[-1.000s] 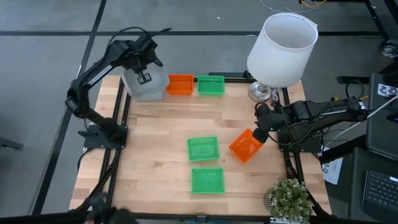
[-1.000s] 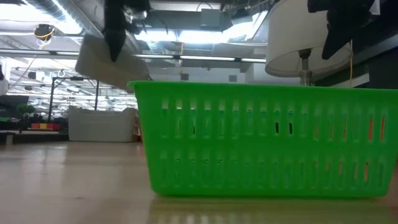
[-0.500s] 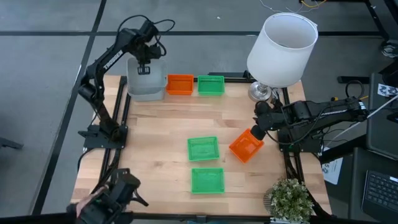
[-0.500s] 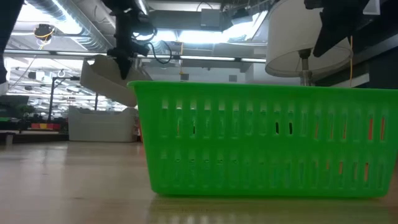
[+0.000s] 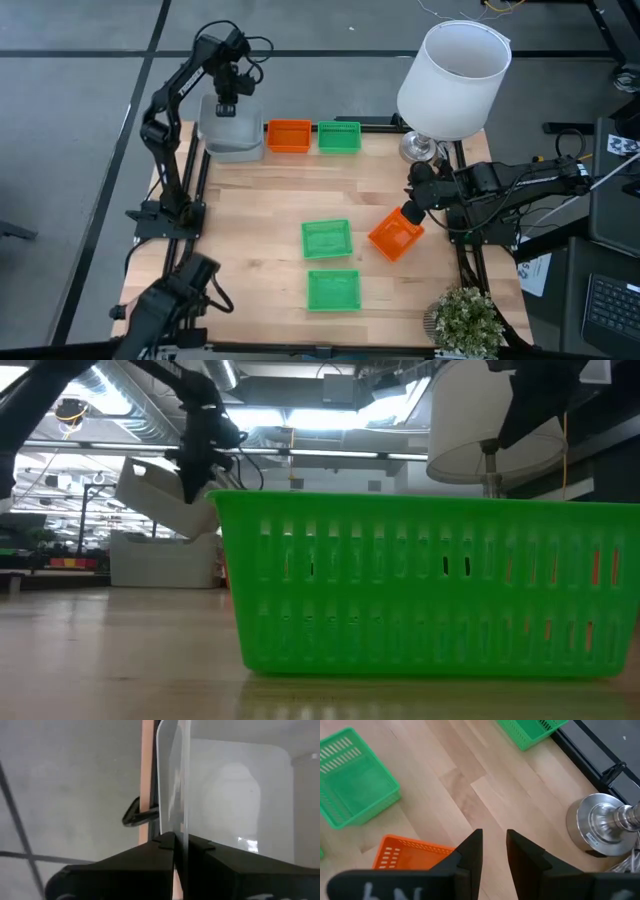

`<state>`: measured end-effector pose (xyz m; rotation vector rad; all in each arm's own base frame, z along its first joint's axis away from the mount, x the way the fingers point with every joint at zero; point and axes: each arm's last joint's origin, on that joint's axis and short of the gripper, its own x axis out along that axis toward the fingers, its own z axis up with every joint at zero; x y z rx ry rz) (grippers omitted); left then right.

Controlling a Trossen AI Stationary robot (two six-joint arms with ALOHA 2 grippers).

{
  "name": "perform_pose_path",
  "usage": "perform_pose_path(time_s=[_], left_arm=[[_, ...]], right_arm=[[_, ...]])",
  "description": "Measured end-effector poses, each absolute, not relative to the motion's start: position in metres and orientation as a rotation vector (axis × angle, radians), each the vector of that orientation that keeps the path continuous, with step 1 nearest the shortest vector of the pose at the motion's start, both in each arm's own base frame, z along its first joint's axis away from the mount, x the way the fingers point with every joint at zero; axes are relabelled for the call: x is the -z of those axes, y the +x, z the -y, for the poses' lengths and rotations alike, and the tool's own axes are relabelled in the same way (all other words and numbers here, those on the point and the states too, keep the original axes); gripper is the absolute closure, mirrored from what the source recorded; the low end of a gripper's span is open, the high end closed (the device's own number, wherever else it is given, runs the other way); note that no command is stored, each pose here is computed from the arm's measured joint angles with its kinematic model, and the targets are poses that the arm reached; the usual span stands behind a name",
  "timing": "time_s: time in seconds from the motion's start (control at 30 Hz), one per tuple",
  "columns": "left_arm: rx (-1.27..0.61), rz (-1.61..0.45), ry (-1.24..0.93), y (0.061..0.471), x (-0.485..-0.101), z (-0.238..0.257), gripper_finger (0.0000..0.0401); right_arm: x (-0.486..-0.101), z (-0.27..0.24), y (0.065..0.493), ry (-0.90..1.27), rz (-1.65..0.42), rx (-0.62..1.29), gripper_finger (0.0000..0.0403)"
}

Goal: Stack baskets by color
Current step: Stack the bottom gray bin on the top gray bin

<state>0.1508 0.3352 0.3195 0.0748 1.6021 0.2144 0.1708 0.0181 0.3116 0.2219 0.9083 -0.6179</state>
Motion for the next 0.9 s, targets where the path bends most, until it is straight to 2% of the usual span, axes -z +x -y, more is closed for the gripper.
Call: perform_pose_path(time_s=[0.4,0.6,0.9], left_arm=[[-0.15,-1.591,0.003,0.158,-0.284,-0.357,0.0401],[-0.143,-1.55,-0.009,0.159,-0.281,-0.36,0.0401],[-0.269,-1.543,-0.113,0.156,-0.281,-0.362,0.0385]], right_arm=[[-0.312,-0.018,0.171,0.223,-0.906,0.617,0.0315],[-0.312,-0.018,0.171,0.223,-0.906,0.617,0.0315],[-0.312,-0.018,0.171,0.224,-0.906,0.618,0.0315]])
